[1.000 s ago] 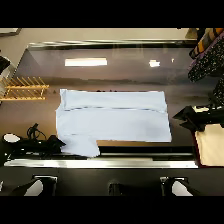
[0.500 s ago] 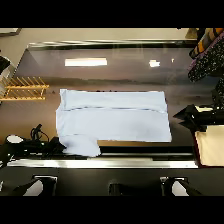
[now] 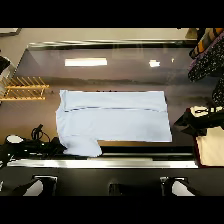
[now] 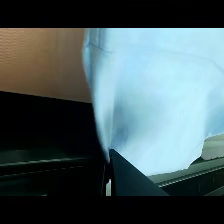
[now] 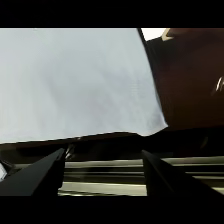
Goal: Fold the clothes and pants, and hang the long-sleeved shirts on hangers.
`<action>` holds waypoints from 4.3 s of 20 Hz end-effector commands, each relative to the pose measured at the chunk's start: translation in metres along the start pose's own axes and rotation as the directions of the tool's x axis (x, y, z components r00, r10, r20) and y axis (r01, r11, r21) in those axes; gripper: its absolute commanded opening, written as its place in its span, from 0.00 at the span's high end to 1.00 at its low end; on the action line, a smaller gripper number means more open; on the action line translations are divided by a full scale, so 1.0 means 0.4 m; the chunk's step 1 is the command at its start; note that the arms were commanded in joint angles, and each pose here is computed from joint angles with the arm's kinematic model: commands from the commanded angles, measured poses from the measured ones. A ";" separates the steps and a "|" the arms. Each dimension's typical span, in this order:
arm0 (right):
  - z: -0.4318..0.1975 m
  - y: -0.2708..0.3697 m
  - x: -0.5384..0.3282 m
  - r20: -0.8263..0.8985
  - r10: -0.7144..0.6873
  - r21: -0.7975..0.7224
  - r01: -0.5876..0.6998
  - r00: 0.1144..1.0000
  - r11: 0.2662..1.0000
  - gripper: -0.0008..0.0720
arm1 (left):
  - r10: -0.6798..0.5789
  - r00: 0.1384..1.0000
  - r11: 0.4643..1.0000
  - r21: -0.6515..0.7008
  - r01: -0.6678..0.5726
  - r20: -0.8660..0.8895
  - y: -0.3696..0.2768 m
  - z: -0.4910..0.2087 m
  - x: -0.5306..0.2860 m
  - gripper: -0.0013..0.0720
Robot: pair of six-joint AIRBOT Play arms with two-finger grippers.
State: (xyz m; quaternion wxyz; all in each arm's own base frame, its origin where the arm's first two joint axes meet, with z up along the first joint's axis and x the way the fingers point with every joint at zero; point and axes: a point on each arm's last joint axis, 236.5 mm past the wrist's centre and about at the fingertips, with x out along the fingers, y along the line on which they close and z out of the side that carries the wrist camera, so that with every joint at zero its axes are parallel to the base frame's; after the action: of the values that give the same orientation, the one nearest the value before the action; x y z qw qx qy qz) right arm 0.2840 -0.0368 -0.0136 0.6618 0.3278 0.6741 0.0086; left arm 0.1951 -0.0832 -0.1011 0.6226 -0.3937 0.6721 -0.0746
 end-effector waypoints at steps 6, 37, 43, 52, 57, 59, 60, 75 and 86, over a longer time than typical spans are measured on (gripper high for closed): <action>-0.072 -0.103 0.152 -0.198 -0.031 -0.005 0.031 0.980 1.000 0.24 | -0.001 1.000 1.000 0.001 0.001 -0.002 -0.001 0.000 -0.001 0.96; -0.208 0.026 -0.003 -0.070 0.023 -0.053 -0.026 0.997 0.998 0.95 | 0.046 0.993 0.996 0.077 -0.054 0.109 -0.108 -0.064 -0.223 0.96; -0.156 0.097 0.003 0.045 0.062 -0.160 -0.054 0.997 0.986 0.95 | 0.033 0.976 0.987 0.144 -0.066 0.216 -0.191 0.011 -0.311 0.96; 0.132 0.183 0.055 0.178 0.051 -0.183 -0.018 0.983 0.983 0.95 | 0.044 0.987 0.972 0.220 -0.078 0.155 -0.343 0.341 -0.239 0.96; 0.245 0.196 0.062 0.200 0.054 -0.187 -0.016 0.978 0.982 0.95 | -0.034 0.989 0.977 0.215 0.002 0.146 -0.425 0.469 -0.219 0.96; 0.273 0.197 0.071 0.199 0.054 -0.184 -0.016 0.979 0.983 0.95 | -0.044 0.986 0.977 0.211 0.009 0.160 -0.443 0.511 -0.222 0.96; 0.286 0.197 0.073 0.202 0.054 -0.181 -0.017 0.978 0.983 0.95 | -0.050 0.985 0.977 0.213 0.014 0.166 -0.451 0.529 -0.223 0.96; 0.377 0.180 0.174 0.183 0.091 -0.110 -0.072 0.979 0.991 0.59 | -0.036 0.988 0.990 0.140 0.014 0.153 -0.417 0.707 -0.066 0.61; 0.355 0.007 0.085 0.088 0.183 -0.069 -0.178 0.979 0.982 0.12 | 0.312 0.840 0.858 0.249 -0.450 0.444 -0.449 0.671 -0.481 0.61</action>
State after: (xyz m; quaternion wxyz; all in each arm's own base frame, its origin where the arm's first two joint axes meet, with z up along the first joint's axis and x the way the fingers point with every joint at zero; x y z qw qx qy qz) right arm 0.4260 -0.0816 -0.0482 0.7158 0.3500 0.6024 0.0466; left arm 0.5130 -0.0047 0.0643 0.7849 -0.1965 0.5864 -0.0387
